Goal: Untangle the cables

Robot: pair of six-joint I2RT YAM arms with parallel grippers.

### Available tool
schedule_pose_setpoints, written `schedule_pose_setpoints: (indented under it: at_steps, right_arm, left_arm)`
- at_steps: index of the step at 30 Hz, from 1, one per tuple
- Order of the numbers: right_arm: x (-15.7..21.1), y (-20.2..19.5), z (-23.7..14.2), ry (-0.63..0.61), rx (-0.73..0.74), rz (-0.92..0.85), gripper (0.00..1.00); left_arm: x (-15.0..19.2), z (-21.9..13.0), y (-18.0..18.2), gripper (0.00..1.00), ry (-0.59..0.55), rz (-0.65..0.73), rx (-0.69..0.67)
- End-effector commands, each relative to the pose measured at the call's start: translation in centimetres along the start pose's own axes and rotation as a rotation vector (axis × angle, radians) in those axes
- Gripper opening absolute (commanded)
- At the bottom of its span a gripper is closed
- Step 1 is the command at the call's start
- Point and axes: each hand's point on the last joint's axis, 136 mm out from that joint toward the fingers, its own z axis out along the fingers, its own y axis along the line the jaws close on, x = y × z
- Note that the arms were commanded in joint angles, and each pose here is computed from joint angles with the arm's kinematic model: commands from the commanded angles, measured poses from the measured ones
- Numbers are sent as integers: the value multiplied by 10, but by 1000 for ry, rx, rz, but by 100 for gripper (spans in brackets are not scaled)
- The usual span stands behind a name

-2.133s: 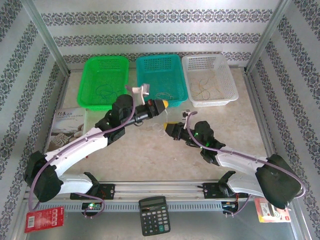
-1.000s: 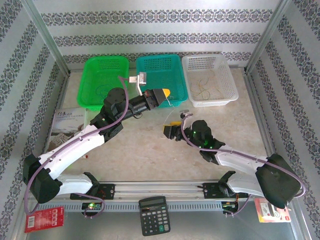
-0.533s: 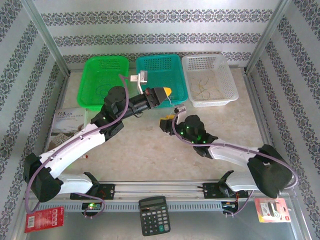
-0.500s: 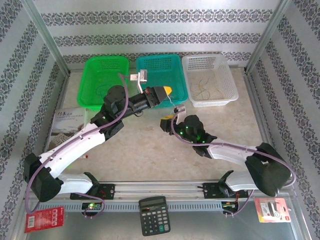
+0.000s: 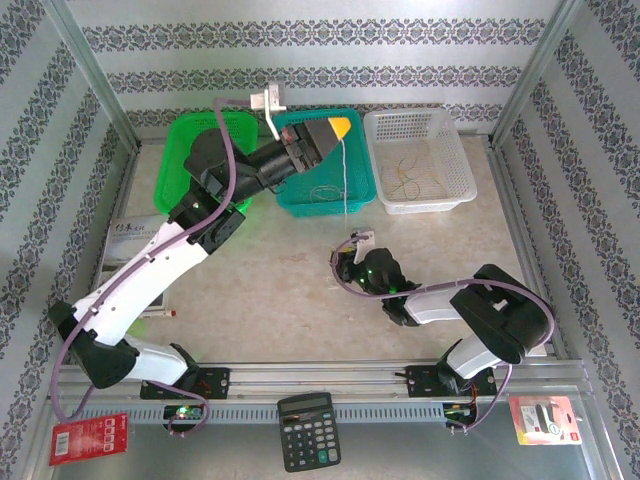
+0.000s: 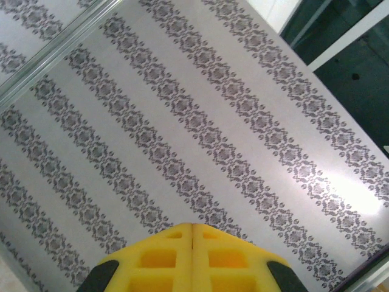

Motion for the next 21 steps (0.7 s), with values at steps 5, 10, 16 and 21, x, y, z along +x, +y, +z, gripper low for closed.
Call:
schedule_pose_setpoints:
  at_steps: [5, 10, 16, 21]
  right_arm:
    - [24, -21, -10, -10, 48, 67, 16]
    - [36, -28, -14, 3, 65, 80, 20]
    - [42, -30, -18, 4, 66, 90, 30]
    - [35, -24, -25, -17, 33, 106, 39]
  left_arm:
    - [-35, 6, -39, 0, -42, 121, 55]
    - [-55, 13, -46, 0, -61, 172, 45]
    - [-74, 20, -42, 0, -78, 249, 3]
    - [-89, 22, -12, 0, -92, 280, -73]
